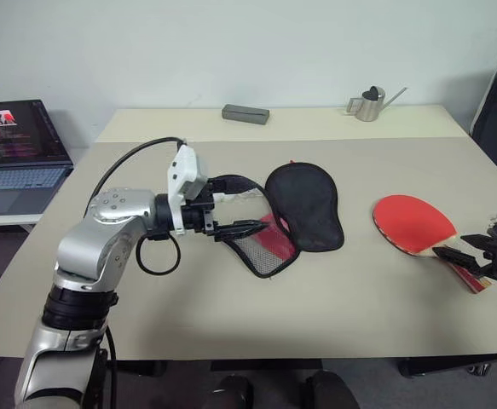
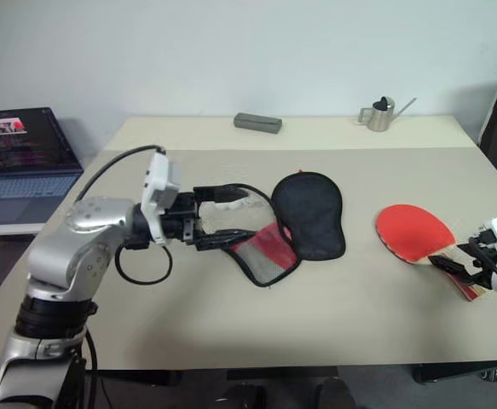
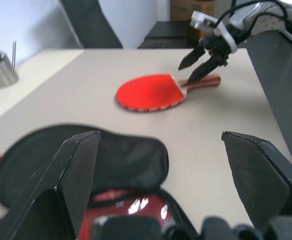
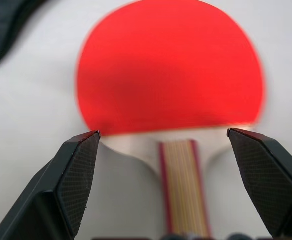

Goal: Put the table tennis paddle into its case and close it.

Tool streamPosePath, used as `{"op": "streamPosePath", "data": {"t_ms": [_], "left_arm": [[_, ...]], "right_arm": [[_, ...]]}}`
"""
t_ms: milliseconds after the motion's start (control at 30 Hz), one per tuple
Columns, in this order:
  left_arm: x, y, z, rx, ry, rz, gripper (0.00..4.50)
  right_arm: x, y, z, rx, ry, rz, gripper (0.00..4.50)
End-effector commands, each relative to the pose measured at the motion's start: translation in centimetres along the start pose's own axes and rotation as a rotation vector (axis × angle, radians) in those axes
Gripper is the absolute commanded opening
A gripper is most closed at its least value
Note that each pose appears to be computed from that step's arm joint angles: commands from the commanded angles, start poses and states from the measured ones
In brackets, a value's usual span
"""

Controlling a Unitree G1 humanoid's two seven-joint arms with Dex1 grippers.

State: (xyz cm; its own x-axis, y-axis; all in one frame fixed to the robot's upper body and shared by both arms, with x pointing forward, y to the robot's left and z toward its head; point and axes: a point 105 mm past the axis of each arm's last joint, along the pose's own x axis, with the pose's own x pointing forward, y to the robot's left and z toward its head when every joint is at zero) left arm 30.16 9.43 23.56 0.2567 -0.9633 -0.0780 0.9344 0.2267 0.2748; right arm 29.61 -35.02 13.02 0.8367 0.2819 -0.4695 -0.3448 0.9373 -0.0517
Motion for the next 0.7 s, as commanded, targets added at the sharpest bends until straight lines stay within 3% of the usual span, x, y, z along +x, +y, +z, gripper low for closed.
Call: {"op": "streamPosePath", "data": {"t_ms": [33,333,700], "left_arm": [[1.1,-0.6,1.9,0.045,-0.047,-0.053,4.27],[1.4,-0.4,1.5,0.049,-0.041,-0.064,4.27],[0.8,0.3,0.7,0.039,-0.020,-0.033,4.27]], "right_arm": [[-1.0,-1.0,-0.2,-0.013,0.009,-0.014,4.47],[-0.9,-0.9,-1.7,-0.021,0.049,0.015,4.47],[1.5,-0.5,-3.4,-0.008,0.054,0.041,4.47]]}}
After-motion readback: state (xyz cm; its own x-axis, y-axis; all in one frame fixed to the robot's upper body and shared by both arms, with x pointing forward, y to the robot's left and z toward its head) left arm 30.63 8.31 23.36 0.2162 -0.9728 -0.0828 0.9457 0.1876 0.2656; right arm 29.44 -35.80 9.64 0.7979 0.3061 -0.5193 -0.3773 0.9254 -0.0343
